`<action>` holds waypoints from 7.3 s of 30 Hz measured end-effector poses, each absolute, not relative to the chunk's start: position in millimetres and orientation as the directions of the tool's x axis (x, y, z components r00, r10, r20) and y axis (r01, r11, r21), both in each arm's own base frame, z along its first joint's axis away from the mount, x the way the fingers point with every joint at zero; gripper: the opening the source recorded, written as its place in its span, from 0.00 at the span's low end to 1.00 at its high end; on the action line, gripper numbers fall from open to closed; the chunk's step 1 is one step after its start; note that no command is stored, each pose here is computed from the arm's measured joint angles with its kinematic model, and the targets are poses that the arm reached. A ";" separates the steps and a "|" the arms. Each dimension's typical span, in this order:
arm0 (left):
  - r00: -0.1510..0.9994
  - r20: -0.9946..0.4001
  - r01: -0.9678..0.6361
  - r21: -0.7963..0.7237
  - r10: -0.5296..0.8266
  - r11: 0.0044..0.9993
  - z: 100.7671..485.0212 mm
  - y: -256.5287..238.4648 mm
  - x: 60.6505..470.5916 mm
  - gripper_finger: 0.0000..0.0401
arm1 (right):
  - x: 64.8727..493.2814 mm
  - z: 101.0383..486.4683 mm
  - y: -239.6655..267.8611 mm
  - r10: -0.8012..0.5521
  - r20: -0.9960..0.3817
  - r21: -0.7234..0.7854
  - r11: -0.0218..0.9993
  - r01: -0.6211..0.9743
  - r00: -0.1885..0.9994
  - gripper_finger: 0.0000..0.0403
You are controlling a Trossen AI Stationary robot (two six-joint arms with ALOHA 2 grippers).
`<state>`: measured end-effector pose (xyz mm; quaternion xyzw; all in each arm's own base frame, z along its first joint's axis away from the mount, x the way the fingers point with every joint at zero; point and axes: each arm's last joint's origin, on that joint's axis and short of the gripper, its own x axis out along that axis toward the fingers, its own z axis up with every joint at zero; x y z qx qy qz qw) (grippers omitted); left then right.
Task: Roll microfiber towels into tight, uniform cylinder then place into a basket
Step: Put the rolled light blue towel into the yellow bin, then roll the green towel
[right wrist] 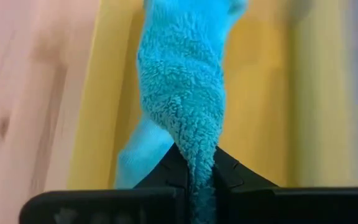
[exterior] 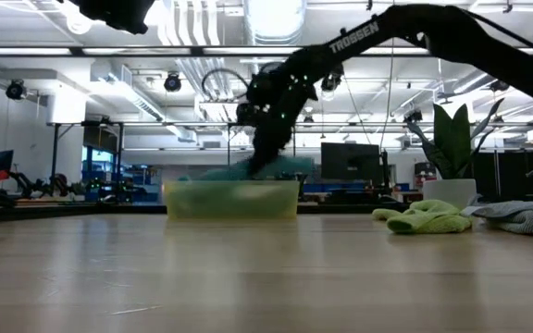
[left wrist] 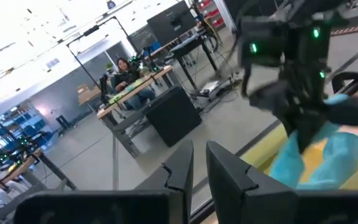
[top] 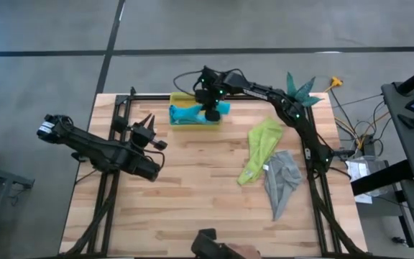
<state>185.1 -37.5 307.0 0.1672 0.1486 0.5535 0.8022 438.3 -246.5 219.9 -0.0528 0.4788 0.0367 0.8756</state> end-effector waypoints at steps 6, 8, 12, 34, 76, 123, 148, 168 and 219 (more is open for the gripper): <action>0.342 -0.056 -0.834 0.442 0.938 0.331 304.6 -37.3 184.6 0.07 | 446.3 272.9 -249.9 -0.041 -0.722 -0.119 0.991 -0.065 0.690 0.03; 0.342 -0.056 -0.834 0.442 0.938 0.331 304.5 -37.3 184.6 0.07 | 450.0 288.2 -251.7 -0.068 -0.662 -0.156 0.986 -0.049 0.746 0.03; 0.342 -0.056 -0.834 0.442 0.938 0.331 304.5 -37.3 184.6 0.07 | 454.4 306.4 -253.7 -0.044 -0.548 -0.166 0.984 -0.057 0.835 0.03; 0.342 -0.060 -0.832 0.444 0.938 0.332 304.1 -37.3 184.5 0.07 | 424.7 160.0 -332.7 0.077 -0.801 0.138 0.989 0.059 0.593 0.03; 0.343 -0.056 -0.837 0.435 0.938 0.332 304.1 -37.6 185.2 0.07 | 423.8 249.3 -279.5 -0.114 -0.856 -0.117 0.993 0.026 0.504 0.62; 0.728 -0.386 -0.402 0.430 0.567 0.809 295.1 -69.9 275.2 0.07 | 203.9 185.1 -50.7 -0.131 -0.621 0.112 0.961 0.253 0.773 0.56; 0.814 -0.431 -0.115 0.537 0.389 0.836 233.6 -91.7 332.5 0.07 | 174.4 118.7 53.1 -0.258 -0.354 -0.033 0.964 0.264 0.899 0.56; 0.813 -0.431 -0.117 0.538 0.392 0.835 232.8 -91.1 332.3 0.07 | 221.6 109.4 63.5 -0.436 -0.421 -0.219 0.900 0.377 0.795 0.56; 0.823 -0.416 -0.128 0.528 0.387 0.840 233.4 -91.3 333.1 0.07 | 214.5 86.6 58.7 -0.558 -0.433 -0.280 0.830 0.483 0.708 0.56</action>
